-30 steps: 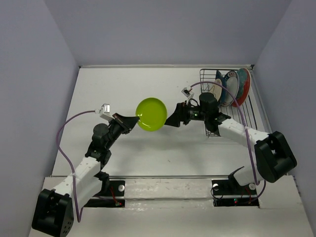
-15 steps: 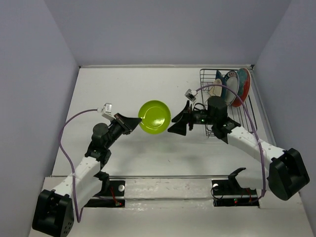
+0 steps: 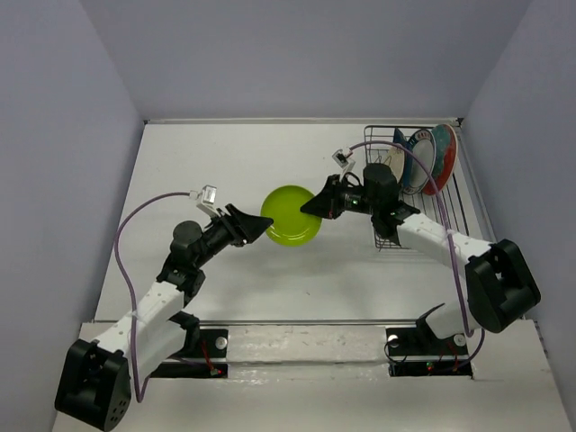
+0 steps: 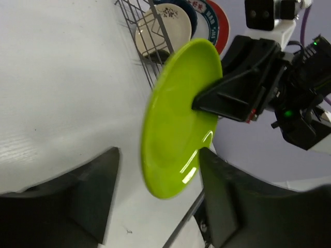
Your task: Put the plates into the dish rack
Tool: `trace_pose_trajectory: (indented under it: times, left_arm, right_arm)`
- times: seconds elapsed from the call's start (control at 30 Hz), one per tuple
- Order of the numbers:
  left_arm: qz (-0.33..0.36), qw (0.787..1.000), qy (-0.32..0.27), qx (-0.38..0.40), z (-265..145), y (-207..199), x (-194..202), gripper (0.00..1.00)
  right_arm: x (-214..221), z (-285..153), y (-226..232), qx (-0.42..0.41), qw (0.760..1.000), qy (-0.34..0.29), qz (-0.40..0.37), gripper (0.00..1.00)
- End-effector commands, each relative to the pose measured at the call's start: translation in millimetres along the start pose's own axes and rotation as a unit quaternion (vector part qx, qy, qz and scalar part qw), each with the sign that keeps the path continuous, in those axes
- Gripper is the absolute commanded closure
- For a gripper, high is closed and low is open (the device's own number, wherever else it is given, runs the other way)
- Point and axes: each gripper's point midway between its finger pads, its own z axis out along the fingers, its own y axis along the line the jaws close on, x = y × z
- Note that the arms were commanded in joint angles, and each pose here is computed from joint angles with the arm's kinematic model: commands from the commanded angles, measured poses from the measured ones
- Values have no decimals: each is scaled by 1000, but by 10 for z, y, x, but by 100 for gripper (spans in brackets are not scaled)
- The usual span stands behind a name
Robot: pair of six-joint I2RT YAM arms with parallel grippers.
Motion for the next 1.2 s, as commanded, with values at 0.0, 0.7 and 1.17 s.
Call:
trace_pose_trajectory:
  times: [0.0, 0.7, 1.17]
  left_arm:
    - [66, 996, -16, 59, -29, -488, -273, 12]
    - [277, 957, -30, -84, -350, -519, -791, 1]
    - [280, 955, -38, -87, -392, -548, -811, 1]
  right_arm:
    - [-584, -99, -20, 94, 990, -86, -57, 93]
    - [-2115, -2243, -1735, 698, 673, -147, -197, 93]
    - [-1818, -2033, -2354, 703, 682, -69, -191, 93]
